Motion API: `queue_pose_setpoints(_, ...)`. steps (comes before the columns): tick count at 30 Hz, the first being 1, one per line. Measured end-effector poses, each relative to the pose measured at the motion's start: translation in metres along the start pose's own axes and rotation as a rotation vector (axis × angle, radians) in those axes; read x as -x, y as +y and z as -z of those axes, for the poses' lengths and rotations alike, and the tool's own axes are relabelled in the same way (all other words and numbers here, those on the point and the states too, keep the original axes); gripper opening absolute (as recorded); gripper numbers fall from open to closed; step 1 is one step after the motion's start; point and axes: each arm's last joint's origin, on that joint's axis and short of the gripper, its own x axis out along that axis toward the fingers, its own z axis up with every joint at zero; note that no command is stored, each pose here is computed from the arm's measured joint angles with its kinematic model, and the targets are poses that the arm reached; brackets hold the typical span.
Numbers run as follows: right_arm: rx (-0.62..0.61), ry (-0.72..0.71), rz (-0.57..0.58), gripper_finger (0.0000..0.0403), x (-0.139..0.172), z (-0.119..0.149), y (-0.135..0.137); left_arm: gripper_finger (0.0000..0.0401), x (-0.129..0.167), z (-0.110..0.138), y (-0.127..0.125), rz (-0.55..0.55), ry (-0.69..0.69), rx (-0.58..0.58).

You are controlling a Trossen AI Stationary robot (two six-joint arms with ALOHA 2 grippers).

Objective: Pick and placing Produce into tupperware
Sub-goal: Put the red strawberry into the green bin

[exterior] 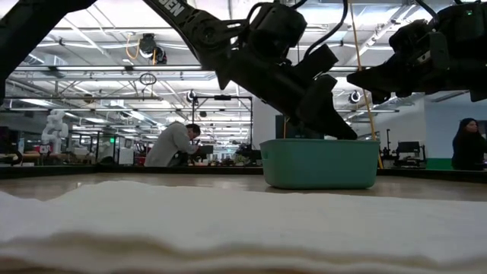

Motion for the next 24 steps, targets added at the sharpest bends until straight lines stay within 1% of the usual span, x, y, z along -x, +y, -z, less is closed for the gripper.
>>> queue_pose_setpoints(7, 0.000, 0.000, 0.000, 0.0000, 0.000, 0.000, 0.000, 0.0000, 0.001, 0.003, 0.011, 0.010, 0.005, 0.008)
queue_pose_setpoints(16, 0.000, 0.000, 0.000, 0.0000, 0.000, 0.000, 0.000, 0.0000, 0.000, 0.004, 0.015, 0.022, 0.004, -0.012)
queue_pose_setpoints(24, 0.000, -0.001, 0.000, 0.0000, 0.000, 0.000, 0.000, 0.0000, -0.010, 0.018, 0.015, 0.025, 0.031, -0.010)
